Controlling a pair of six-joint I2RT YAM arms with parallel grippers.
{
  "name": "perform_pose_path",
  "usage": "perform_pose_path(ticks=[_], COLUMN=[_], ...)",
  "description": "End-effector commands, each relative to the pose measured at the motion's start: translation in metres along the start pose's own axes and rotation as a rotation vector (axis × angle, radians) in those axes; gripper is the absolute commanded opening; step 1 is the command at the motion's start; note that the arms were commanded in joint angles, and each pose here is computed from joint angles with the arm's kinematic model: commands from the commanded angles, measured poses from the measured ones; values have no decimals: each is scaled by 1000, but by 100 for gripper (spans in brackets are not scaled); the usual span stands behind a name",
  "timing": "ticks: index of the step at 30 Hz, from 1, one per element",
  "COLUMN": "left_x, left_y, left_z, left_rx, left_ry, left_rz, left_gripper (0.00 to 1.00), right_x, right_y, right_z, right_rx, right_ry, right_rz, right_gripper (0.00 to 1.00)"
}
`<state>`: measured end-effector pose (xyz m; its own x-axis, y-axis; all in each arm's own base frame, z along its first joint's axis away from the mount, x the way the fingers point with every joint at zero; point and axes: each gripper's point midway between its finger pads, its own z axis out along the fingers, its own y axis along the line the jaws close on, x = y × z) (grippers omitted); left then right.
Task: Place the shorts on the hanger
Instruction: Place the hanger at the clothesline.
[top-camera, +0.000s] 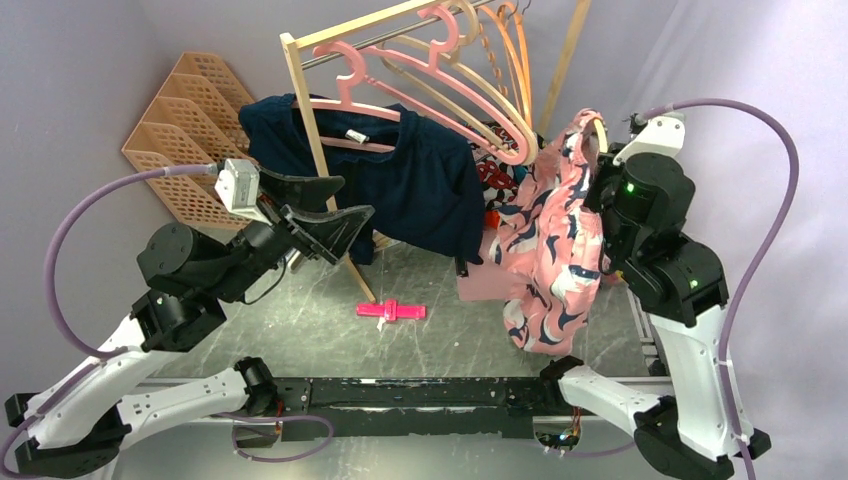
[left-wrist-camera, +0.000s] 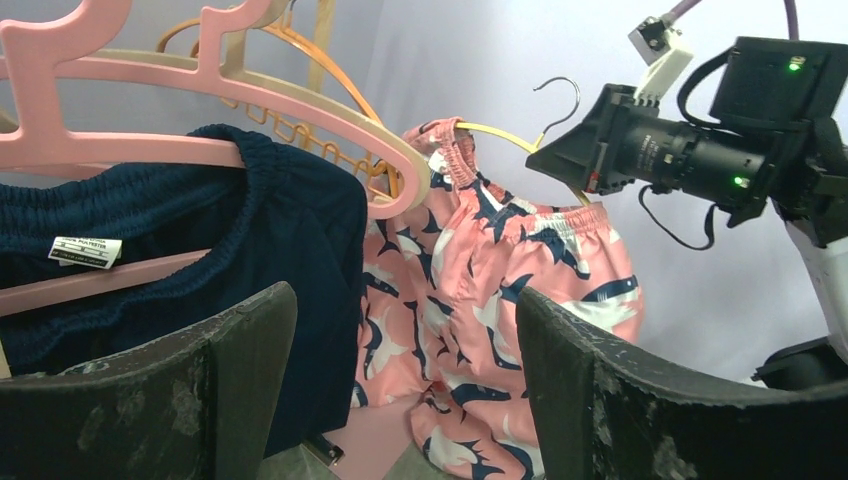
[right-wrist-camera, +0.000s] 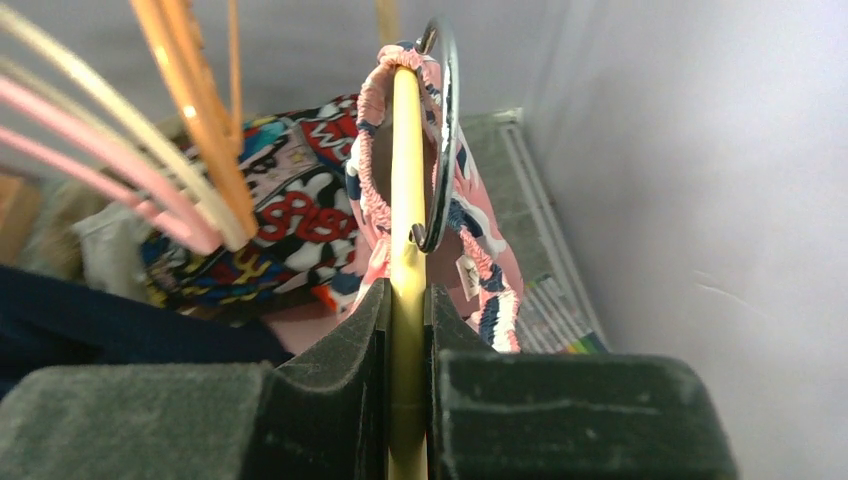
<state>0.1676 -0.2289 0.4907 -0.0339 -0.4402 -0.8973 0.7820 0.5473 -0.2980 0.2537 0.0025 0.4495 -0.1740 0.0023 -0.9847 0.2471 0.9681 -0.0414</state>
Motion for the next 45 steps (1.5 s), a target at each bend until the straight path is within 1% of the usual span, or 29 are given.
perform_pose_path(ticks=[1,4,9,12,17,23,26,30,34,39,42,45], left_x=[-11,-11,-16,-18,-16,-16,-14,-14,-15,-16,-14,-11], left_y=[2,1,3,4,5,5,8,11,13,16,20,27], left_z=[4,9,11,9,10,8,7,5,3,-5,-12,-22], left_rx=[-22,-23,-43,-47,-53,-59,-69,-84,-96,-111,-128,-156], left_ry=[-30,-20,-16,-29,-17,-8,-5,-6,-4,-14,-12,-11], left_rz=[1,3,8,2,-7,-9,-6,-3,1,-3,-6,-10], left_gripper=[84,84,83,82,81,80,80,80,80,80,80,80], right_x=[16,47,82,89,92,98,95,93,91,82,71,54], right_y=[36,61,77,87,115,148,153,156,155,171,170,163], right_z=[-8,-10,-7,-6,-8,-31,-44,-56,-61,-72,-65,-49], right_rx=[-219,-345,-409,-452,-587,-829,-905,-961,-976,-1069,-1037,-937], right_ry=[31,94,201,211,213,243,226,211,187,162,134,78], right_rz=[31,26,-22,-20,-23,-57,-52,-71,-86,-76,-73,-61], right_gripper=[0,0,0,0,0,0,0,0,0,0,0,0])
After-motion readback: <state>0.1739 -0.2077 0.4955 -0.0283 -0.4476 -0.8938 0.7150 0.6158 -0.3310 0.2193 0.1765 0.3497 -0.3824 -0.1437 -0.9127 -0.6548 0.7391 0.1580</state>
